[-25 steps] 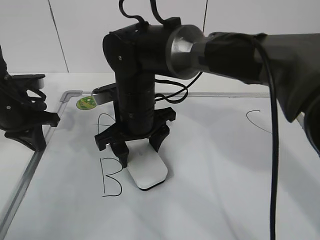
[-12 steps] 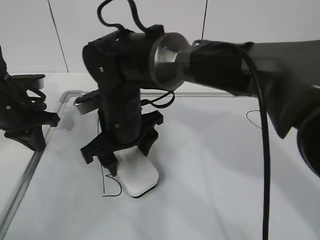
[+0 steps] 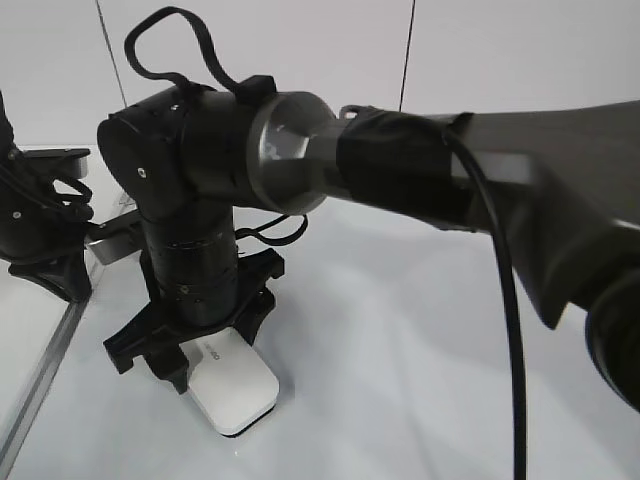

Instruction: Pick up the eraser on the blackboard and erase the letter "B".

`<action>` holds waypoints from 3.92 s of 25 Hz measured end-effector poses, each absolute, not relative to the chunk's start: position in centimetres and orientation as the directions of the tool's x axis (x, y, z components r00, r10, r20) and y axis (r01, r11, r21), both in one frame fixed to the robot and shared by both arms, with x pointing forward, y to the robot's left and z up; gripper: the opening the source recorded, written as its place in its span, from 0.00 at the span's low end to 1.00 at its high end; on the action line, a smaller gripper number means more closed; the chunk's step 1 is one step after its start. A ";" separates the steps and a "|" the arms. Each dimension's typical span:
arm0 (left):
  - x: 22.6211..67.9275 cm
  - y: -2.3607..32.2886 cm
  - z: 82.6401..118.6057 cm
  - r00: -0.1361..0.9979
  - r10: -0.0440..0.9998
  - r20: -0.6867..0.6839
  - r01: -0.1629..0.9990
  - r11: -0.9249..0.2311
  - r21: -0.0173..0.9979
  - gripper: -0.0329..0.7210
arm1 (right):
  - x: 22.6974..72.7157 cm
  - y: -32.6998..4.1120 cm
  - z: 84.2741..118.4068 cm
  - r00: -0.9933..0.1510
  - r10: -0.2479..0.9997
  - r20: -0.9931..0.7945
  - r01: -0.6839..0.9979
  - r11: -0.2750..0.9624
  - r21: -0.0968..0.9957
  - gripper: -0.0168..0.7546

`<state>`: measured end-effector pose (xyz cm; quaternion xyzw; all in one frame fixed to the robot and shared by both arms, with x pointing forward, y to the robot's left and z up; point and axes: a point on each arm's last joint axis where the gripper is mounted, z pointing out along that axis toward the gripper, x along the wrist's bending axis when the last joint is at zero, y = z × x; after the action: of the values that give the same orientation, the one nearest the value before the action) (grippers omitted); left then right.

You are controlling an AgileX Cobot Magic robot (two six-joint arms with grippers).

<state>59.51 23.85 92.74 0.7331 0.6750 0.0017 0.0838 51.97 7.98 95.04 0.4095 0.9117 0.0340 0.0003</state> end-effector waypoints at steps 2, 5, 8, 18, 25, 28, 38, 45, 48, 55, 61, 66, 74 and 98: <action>59.5 23.8 92.7 0.089 0.990 -0.111 0.989 -0.075 0.125 0.07 | 52.0 8.0 95.0 -0.664 0.748 0.024 0.747 0.661 0.063 0.72; 59.5 23.8 92.7 0.089 0.990 -0.111 0.989 -0.075 0.125 0.07 | 52.4 7.7 95.1 -0.644 0.765 0.009 0.764 0.642 0.070 0.72; 59.5 23.8 92.7 0.089 0.990 -0.111 0.989 -0.075 0.127 0.07 | 53.2 7.1 95.1 -0.608 0.794 0.017 0.793 0.606 0.068 0.72; 59.5 23.8 92.7 0.089 0.990 -0.111 0.989 -0.075 0.127 0.07 | 58.7 2.3 95.2 -0.466 0.885 0.012 0.882 0.464 0.088 0.72; 59.5 23.8 92.7 0.089 0.990 -0.111 0.989 -0.075 0.127 0.07 | 57.8 3.2 95.1 -0.500 0.866 -0.019 0.861 0.499 0.099 0.72; 59.5 23.8 92.7 0.089 0.990 -0.111 0.989 -0.075 0.127 0.07 | 56.8 4.3 94.9 -0.543 0.837 -0.066 0.830 0.547 0.107 0.72; 59.5 23.8 92.7 0.089 0.990 -0.111 0.989 -0.075 0.127 0.07 | 50.6 9.3 94.8 -0.679 0.734 -0.029 0.729 0.678 0.094 0.72; 59.5 23.8 92.7 0.089 0.990 -0.111 0.989 -0.075 0.127 0.07 | 47.8 11.0 94.8 -0.726 0.688 -0.005 0.685 0.723 0.088 0.72; 59.5 23.8 92.7 0.089 0.990 -0.111 0.989 -0.075 0.127 0.07 | 47.8 11.1 94.6 -0.728 0.686 -0.012 0.683 0.726 0.084 0.72; 59.5 23.9 92.7 0.090 0.990 -0.109 0.989 -0.076 0.125 0.07 | 49.2 10.3 94.6 -0.700 0.714 0.004 0.712 0.698 0.077 0.72; 59.6 23.9 92.7 0.090 0.990 -0.109 0.989 -0.076 0.127 0.07 | 52.4 8.2 94.6 -0.624 0.781 0.022 0.780 0.620 0.084 0.72; 59.6 23.9 92.7 0.090 0.990 -0.109 0.989 -0.076 0.127 0.07 | 56.5 4.9 94.6 -0.541 0.841 -0.017 0.835 0.540 0.104 0.72; 59.6 23.9 92.7 0.090 0.990 -0.109 0.989 -0.076 0.127 0.07 | 56.9 4.6 94.5 -0.533 0.846 -0.024 0.840 0.532 0.105 0.72; 59.6 23.9 92.7 0.091 0.990 -0.108 0.989 -0.077 0.127 0.07 | 49.8 10.2 94.4 -0.705 0.708 0.020 0.707 0.701 0.091 0.72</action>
<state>59.55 23.87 92.68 0.7337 0.6743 0.0035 0.0837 49.78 10.22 94.43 0.3836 0.9223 0.0460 0.0084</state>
